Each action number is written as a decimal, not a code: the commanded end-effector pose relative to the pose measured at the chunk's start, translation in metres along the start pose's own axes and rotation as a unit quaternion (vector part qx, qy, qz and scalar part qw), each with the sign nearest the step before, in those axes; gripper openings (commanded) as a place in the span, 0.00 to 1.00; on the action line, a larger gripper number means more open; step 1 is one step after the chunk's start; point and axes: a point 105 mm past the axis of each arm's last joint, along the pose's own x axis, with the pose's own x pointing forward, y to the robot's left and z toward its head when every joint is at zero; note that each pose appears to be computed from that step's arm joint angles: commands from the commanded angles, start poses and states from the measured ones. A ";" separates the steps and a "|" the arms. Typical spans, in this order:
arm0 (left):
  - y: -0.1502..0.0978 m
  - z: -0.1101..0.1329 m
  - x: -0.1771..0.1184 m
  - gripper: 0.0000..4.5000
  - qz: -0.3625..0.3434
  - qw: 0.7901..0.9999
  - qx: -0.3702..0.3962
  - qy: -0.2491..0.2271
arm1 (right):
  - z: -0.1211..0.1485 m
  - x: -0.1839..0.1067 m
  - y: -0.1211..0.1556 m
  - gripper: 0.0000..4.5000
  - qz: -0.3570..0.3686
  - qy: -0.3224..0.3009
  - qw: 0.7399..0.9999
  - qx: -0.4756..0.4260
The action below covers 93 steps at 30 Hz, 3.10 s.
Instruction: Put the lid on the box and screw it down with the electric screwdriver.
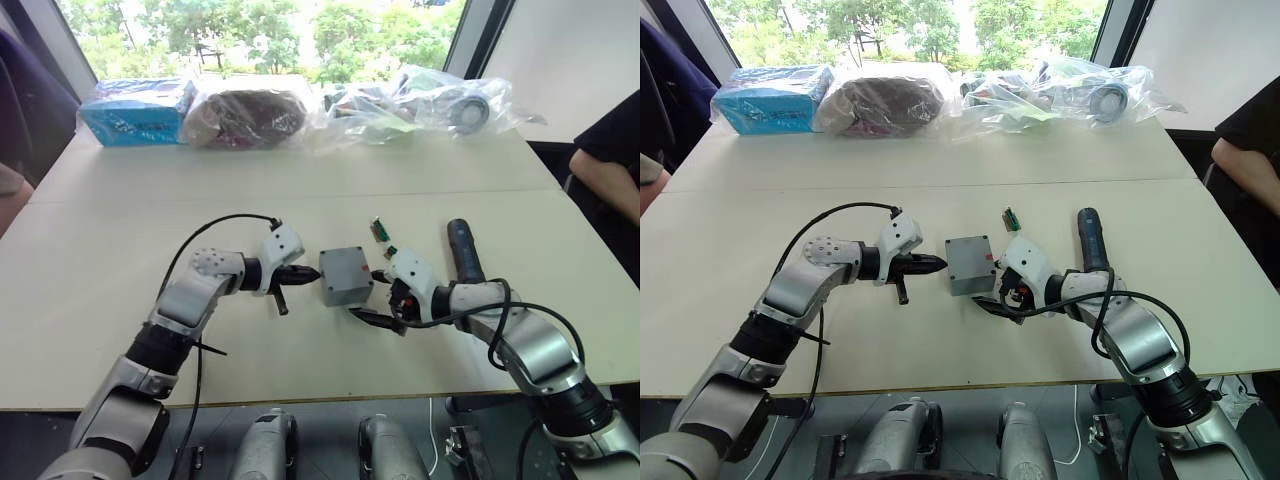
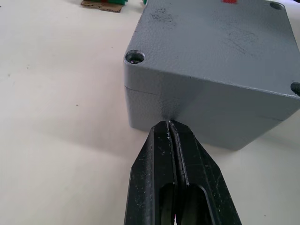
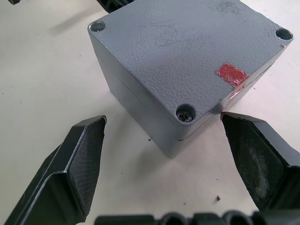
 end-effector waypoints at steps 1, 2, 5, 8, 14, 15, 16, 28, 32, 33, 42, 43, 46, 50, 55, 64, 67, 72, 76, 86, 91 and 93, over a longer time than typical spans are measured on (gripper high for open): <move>0.005 0.021 0.000 0.00 0.010 0.999 0.028 -0.029 | 0.022 -0.005 0.003 0.90 -0.004 -0.040 0.999 -0.015; 0.005 0.021 0.000 0.00 0.010 0.999 0.028 -0.029 | 0.023 -0.006 0.003 0.90 -0.006 -0.040 0.999 -0.015; 0.005 0.021 -0.001 0.00 0.008 0.999 0.029 -0.028 | 0.025 -0.009 0.002 0.90 -0.011 -0.042 0.999 -0.016; 0.006 0.020 -0.007 0.00 0.006 0.999 0.027 -0.027 | 0.032 -0.018 0.000 0.90 -0.018 -0.049 0.998 -0.017; 0.010 0.024 -0.029 0.00 0.006 0.999 -0.002 -0.044 | 0.052 -0.051 -0.001 0.90 -0.006 -0.074 0.997 0.016; 0.012 0.025 -0.033 0.00 0.009 0.999 -0.008 -0.049 | 0.059 -0.056 -0.001 0.90 0.002 -0.088 0.996 0.031; 0.015 0.027 -0.037 0.00 0.016 0.998 -0.011 -0.054 | 0.069 -0.060 -0.007 0.90 -0.004 -0.109 0.993 0.044; 0.025 0.048 -0.053 0.00 0.051 0.995 -0.012 -0.082 | 0.066 -0.015 -0.131 0.90 -0.157 -0.130 0.974 0.094; 0.021 0.046 -0.056 0.00 0.059 0.995 -0.020 -0.083 | 0.052 0.010 -0.136 0.90 -0.138 -0.111 0.981 0.079; 0.020 0.045 -0.056 0.00 0.060 0.995 -0.022 -0.082 | 0.048 0.015 -0.136 0.90 -0.136 -0.105 0.982 0.075; 0.016 0.041 -0.060 0.00 0.069 0.994 -0.035 -0.081 | 0.033 0.039 -0.144 0.64 -0.148 -0.080 0.984 0.051; 0.017 0.041 -0.060 0.00 0.070 0.994 -0.035 -0.082 | 0.033 0.040 -0.145 0.57 -0.152 -0.079 0.984 0.052; 0.018 0.043 -0.061 0.00 0.074 0.993 -0.036 -0.085 | 0.031 0.043 -0.148 0.39 -0.158 -0.078 0.983 0.054; 0.017 0.043 -0.060 0.00 0.074 0.993 -0.037 -0.085 | 0.033 0.047 -0.148 0.39 -0.159 -0.085 0.982 0.054; 0.017 0.042 -0.059 0.00 0.073 0.993 -0.037 -0.084 | 0.035 0.051 -0.147 0.39 -0.156 -0.086 0.983 0.050; 0.015 0.040 -0.056 0.00 0.068 0.994 -0.037 -0.083 | 0.035 0.050 -0.144 0.02 -0.148 -0.091 0.984 0.048; 0.015 0.040 -0.054 0.00 0.066 0.994 -0.037 -0.084 | 0.034 0.050 -0.143 0.02 -0.145 -0.091 0.984 0.048; 0.014 0.040 -0.053 0.00 0.064 0.994 -0.037 -0.086 | 0.040 0.045 -0.144 0.02 -0.147 -0.109 0.983 0.031; 0.015 0.041 -0.051 0.00 0.061 0.993 -0.037 -0.089 | 0.046 0.036 -0.146 0.02 -0.151 -0.130 0.980 0.020; 0.011 0.047 -0.054 0.00 0.042 0.994 -0.036 -0.096 | 0.074 0.009 -0.142 0.02 -0.144 -0.209 0.967 0.025; -0.003 0.054 -0.063 0.00 -0.005 0.995 -0.031 -0.091 | 0.096 -0.009 -0.104 0.02 -0.066 -0.268 0.958 0.081; -0.006 0.054 -0.064 0.00 -0.016 0.996 -0.025 -0.084 | 0.098 -0.013 -0.087 0.02 -0.044 -0.275 0.955 0.103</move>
